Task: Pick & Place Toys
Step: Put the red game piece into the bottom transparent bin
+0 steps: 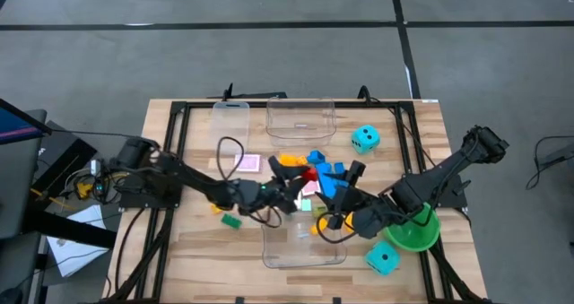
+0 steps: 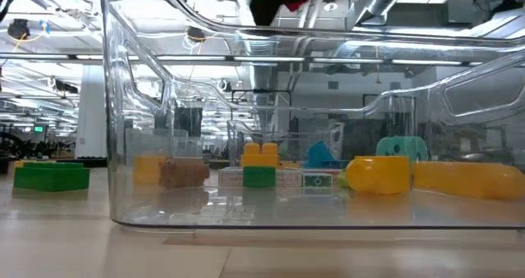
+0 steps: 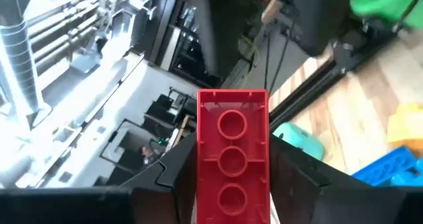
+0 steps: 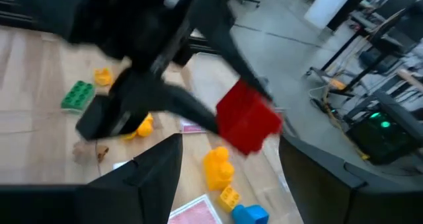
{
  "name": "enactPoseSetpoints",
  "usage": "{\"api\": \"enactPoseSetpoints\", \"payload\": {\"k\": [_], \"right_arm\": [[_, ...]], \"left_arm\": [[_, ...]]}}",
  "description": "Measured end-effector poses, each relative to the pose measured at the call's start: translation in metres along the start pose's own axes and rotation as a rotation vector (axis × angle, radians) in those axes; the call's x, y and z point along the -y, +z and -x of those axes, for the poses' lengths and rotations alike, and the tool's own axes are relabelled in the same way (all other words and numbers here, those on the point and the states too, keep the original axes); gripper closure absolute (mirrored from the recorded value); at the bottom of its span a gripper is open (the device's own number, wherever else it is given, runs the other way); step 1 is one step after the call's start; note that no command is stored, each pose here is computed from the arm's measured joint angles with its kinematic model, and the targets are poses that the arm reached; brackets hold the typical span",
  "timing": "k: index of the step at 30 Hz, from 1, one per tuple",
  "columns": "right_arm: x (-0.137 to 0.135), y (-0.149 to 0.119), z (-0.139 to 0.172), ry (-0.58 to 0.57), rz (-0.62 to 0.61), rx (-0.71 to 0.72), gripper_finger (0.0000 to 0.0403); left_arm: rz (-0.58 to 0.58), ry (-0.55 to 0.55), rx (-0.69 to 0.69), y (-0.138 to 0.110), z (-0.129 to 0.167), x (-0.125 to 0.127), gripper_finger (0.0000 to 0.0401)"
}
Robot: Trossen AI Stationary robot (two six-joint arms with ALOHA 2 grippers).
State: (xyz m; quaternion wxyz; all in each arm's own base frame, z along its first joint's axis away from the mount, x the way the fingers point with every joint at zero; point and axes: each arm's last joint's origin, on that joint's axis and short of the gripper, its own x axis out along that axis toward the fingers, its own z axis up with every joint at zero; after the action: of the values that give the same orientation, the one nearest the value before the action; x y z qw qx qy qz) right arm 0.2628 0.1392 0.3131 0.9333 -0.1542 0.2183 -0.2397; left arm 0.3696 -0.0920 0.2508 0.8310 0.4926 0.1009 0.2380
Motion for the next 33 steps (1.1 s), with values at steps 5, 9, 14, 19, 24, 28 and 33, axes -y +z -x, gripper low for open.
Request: {"api": "enactPoseSetpoints", "payload": {"k": [5,9,14,19,24,28,33], "right_arm": [[-0.002,0.0,0.005,-0.021,0.006,0.017,0.0159],[-0.003,0.0,0.006,-0.017,0.003,0.021,0.0159],[-0.001,0.001,0.004,-0.04,-0.032,0.025,0.0159],[0.001,0.002,0.004,-0.114,-0.087,0.045,0.0159],[0.002,0.002,0.003,-0.127,-0.129,0.05,0.0159],[0.005,0.003,-0.002,-0.143,-0.159,0.047,0.0159],[0.009,0.001,-0.015,-0.14,-0.182,0.033,0.0159]], "left_arm": [[-0.028,0.0,-0.009,0.003,-0.007,0.01,0.0255],[0.01,0.04,-0.01,0.004,-0.008,0.005,0.0244],[0.046,0.065,0.008,0.008,-0.005,0.002,0.0266],[0.044,0.06,0.012,0.009,-0.004,0.003,0.0256],[0.043,0.06,0.012,0.009,-0.004,0.003,0.0249],[0.043,0.06,0.012,0.009,-0.004,0.003,0.0262],[0.042,0.058,0.013,0.009,-0.004,0.003,0.0252]]}}
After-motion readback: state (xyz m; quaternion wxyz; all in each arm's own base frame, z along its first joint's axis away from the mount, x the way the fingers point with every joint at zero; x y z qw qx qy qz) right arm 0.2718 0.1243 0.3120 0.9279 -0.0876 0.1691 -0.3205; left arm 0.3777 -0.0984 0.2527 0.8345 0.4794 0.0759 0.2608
